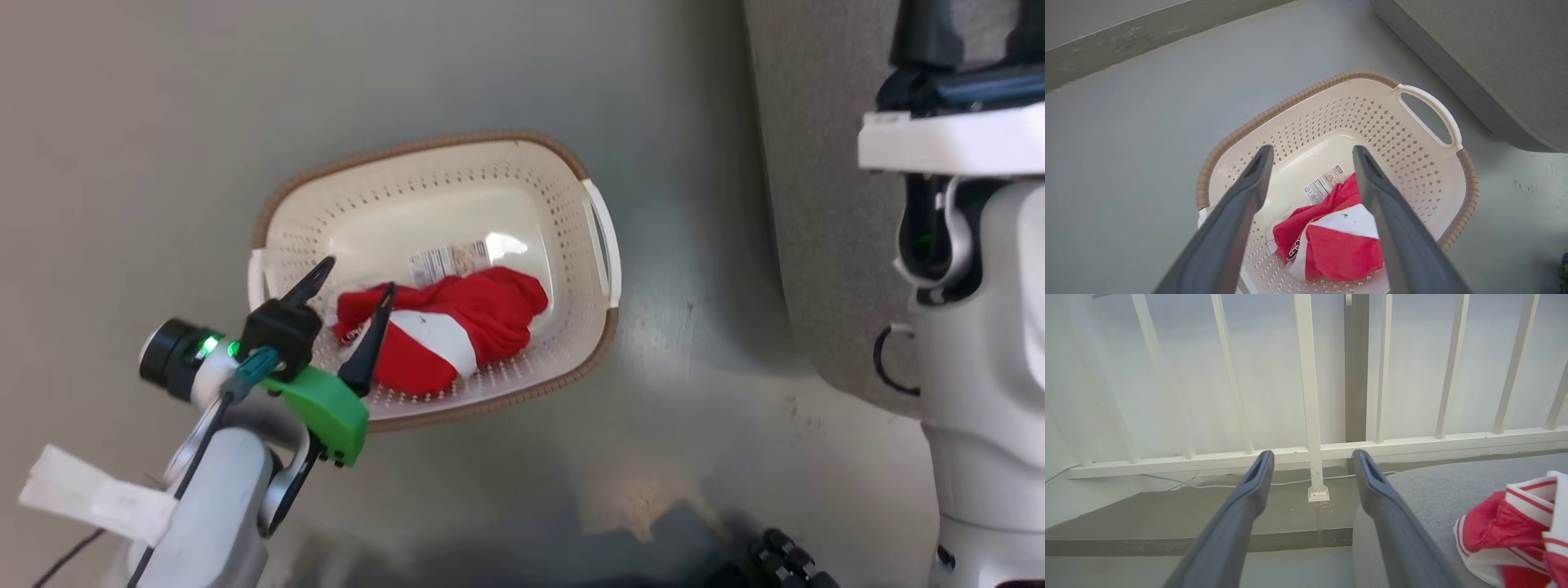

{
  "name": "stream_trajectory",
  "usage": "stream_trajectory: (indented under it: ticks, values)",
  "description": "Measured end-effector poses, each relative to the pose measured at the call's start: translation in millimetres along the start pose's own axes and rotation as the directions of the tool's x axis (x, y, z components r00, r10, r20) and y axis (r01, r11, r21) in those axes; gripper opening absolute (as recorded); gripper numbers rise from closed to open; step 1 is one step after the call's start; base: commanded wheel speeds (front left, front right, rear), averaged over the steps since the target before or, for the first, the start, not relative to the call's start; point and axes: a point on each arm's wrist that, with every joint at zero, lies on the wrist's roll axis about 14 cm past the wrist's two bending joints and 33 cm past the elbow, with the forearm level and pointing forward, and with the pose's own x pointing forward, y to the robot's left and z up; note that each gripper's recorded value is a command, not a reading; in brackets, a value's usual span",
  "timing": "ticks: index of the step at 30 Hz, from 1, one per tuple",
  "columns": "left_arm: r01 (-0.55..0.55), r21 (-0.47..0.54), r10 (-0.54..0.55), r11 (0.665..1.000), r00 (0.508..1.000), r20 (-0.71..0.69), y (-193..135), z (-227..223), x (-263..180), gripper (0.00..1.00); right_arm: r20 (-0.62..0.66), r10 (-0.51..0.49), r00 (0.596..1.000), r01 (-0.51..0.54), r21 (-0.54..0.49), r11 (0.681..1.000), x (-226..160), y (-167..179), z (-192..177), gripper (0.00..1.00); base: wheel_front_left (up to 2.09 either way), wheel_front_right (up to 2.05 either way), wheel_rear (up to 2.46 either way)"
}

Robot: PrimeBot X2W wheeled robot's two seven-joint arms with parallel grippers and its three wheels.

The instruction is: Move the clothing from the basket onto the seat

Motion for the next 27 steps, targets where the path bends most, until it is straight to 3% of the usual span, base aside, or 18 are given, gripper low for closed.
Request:
stream_trajectory:
  ticks: [9, 15, 27]
  values:
    - [0.153, 0.035, -0.147, 0.988, 0.982, -0.119, -27, -46, 30, 1.00, -0.003, -0.009, 1.000, 0.009, -0.024, 1.000, 23, -10, -28, 1.00, 0.00, 0.00, 0.00]
    - [0.261, 0.043, -0.246, 0.964, 0.944, -0.221, -51, -87, 33, 1.00, -0.045, -0.018, 0.999, 0.017, -0.039, 0.999, 25, -16, -55, 1.00, 0.00, 0.00, 0.00]
    - [0.311, 0.052, -0.283, 0.949, 0.912, -0.297, -50, -119, 43, 1.00, -0.072, -0.019, 0.997, 0.015, -0.055, 0.998, 30, -21, -75, 1.00, 0.00, 0.00, 0.00]
